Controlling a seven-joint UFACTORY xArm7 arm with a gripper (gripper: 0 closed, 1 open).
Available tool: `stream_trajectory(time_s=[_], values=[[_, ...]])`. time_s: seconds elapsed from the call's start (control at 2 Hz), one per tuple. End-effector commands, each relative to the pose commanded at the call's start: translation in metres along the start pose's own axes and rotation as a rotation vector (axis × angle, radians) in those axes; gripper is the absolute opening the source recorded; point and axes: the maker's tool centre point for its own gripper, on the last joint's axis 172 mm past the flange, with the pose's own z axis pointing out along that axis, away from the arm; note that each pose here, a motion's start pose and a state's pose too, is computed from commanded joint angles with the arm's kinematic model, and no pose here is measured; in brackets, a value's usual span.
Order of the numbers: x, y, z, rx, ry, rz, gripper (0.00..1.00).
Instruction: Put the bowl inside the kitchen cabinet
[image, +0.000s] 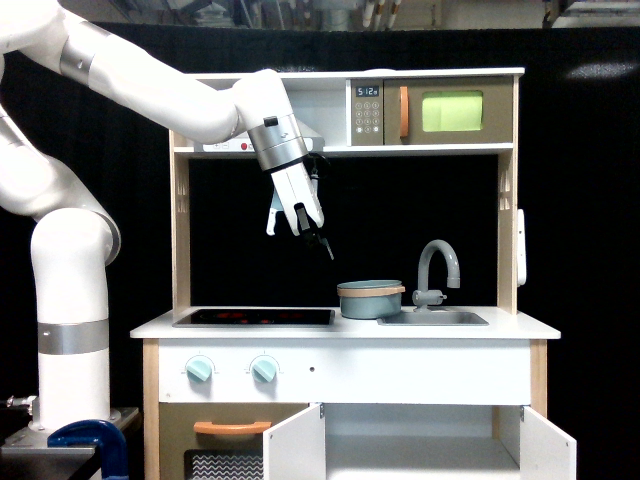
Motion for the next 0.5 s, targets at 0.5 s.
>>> stream_trajectory(time_s=[0.5], values=[[0.0012,-0.0298,0.0049,0.097,-0.075,0.235,1.00]])
